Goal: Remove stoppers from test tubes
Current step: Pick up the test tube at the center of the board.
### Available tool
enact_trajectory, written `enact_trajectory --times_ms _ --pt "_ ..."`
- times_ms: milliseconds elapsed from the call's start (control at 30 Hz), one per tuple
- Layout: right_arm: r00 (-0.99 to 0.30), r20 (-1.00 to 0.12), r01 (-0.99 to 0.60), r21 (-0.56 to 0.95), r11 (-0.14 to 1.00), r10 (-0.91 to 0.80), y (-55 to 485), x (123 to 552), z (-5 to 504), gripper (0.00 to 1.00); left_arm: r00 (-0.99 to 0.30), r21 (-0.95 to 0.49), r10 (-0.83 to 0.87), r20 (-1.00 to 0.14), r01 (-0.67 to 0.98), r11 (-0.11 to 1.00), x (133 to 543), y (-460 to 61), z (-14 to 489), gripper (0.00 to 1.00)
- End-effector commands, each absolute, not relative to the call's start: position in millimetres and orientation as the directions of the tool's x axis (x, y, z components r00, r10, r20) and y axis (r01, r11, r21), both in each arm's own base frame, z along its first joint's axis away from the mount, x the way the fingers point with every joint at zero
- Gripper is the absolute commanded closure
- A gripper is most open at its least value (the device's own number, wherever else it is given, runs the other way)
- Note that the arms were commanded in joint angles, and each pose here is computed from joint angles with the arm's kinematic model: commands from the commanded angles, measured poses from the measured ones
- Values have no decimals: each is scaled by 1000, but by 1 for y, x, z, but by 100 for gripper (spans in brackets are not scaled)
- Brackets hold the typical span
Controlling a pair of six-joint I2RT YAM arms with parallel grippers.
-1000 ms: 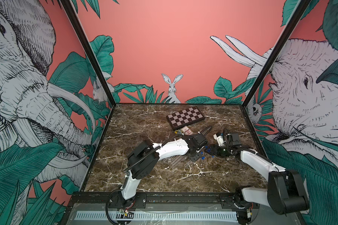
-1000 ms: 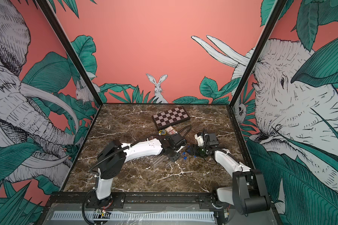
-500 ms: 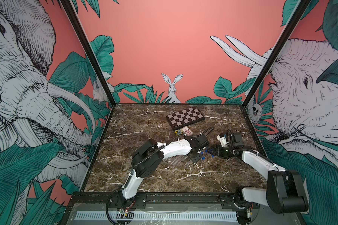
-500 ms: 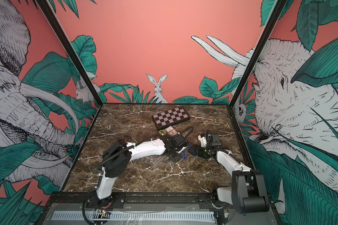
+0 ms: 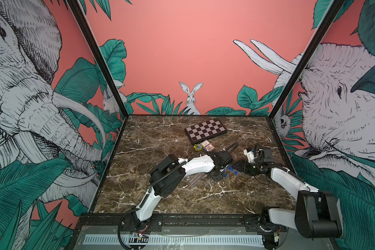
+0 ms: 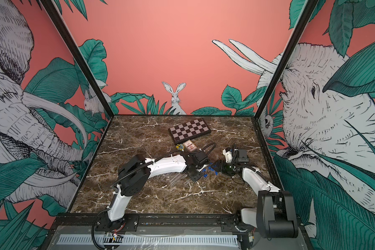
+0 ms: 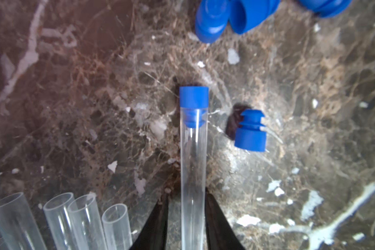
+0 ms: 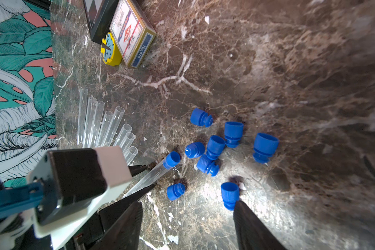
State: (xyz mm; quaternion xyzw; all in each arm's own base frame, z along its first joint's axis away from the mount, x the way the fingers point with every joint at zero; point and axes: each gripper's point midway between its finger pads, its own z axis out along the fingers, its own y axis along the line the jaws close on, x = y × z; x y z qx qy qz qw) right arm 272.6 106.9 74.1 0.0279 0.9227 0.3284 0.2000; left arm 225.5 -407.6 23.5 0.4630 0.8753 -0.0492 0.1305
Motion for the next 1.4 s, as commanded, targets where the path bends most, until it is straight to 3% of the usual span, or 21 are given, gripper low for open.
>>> enact_trajectory --times_ms 0,100,200,467,767,1033,1367 --pt "-918 -352 -88 630 772 183 107 269 74 34 -541 34 806 -239 825 564 221 -406 18 74" --pt "-917 -351 -81 632 771 192 105 269 75 34 -538 34 810 -235 828 560 221 -407 19 85" --pt "-916 -352 -81 633 770 193 105 268 75 35 -533 45 810 -245 828 559 222 -406 24 88" --pt "-916 -358 -106 649 753 179 109 267 80 35 -517 89 807 -287 824 559 229 -400 52 90" --pt "-923 -348 -167 748 642 165 129 266 96 35 -522 105 773 -362 801 589 232 -374 90 90" --pt "-932 -346 -238 809 538 107 161 263 111 41 -436 125 775 -458 832 541 221 -353 107 90" --pt "-923 -385 -332 820 466 21 207 264 131 41 -417 138 782 -463 838 528 214 -340 109 90"
